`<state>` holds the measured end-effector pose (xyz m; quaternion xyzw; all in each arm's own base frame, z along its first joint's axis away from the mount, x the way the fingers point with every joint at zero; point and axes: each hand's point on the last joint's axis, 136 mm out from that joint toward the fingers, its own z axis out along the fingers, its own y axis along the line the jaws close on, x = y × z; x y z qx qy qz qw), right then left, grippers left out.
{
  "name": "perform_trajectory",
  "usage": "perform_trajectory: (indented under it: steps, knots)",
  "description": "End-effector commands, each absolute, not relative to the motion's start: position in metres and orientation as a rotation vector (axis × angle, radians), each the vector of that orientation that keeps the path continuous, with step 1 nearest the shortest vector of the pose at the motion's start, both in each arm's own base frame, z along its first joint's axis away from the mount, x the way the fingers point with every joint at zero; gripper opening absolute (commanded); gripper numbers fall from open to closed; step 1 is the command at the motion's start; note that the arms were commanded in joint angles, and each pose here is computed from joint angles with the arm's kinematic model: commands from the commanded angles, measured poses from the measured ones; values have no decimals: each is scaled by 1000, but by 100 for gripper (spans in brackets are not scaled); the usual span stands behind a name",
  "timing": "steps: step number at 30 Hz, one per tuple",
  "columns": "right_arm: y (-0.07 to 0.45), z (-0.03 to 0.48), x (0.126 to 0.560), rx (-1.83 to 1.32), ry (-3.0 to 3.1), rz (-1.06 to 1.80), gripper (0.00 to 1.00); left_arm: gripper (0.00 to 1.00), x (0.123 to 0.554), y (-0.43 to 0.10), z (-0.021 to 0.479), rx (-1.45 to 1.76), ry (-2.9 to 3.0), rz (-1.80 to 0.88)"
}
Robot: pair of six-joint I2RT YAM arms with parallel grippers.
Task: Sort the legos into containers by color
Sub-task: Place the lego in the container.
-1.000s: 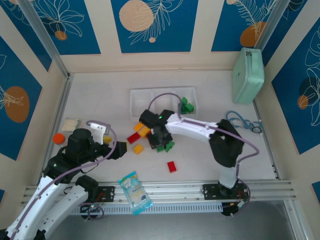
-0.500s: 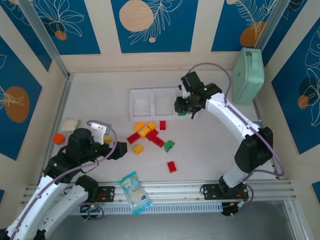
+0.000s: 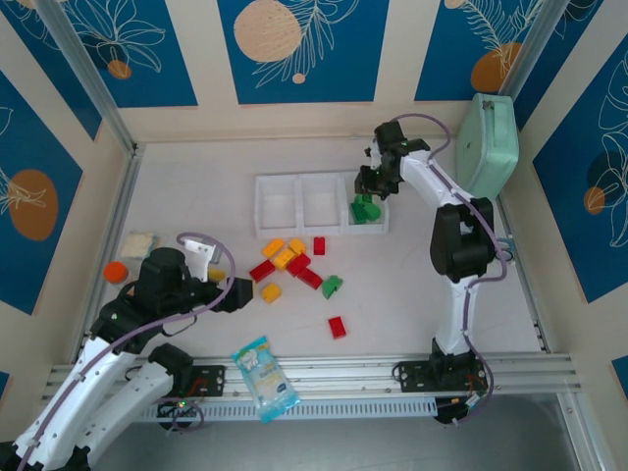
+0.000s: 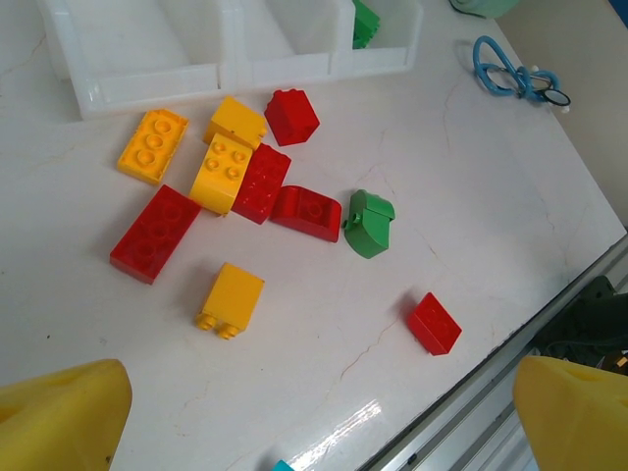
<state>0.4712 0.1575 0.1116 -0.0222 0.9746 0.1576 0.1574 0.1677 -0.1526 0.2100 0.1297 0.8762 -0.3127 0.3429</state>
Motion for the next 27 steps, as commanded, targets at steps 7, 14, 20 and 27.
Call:
perform_trajectory:
  steps: [7,14,20,27]
  knots:
    - [177,109,494,-100,2797,528,28,99,168,-160,209,384,2270,-832]
    - [180,103,497,-82,2823,529,41,100,168,-159,209,380,2266,-828]
    - [180,122,483,-79,2820,508,71,99,169,-160,207,382,2279,-829]
    - [177,148,445,-55,2832,423,90,99,169,-161,206,383,2286,-832]
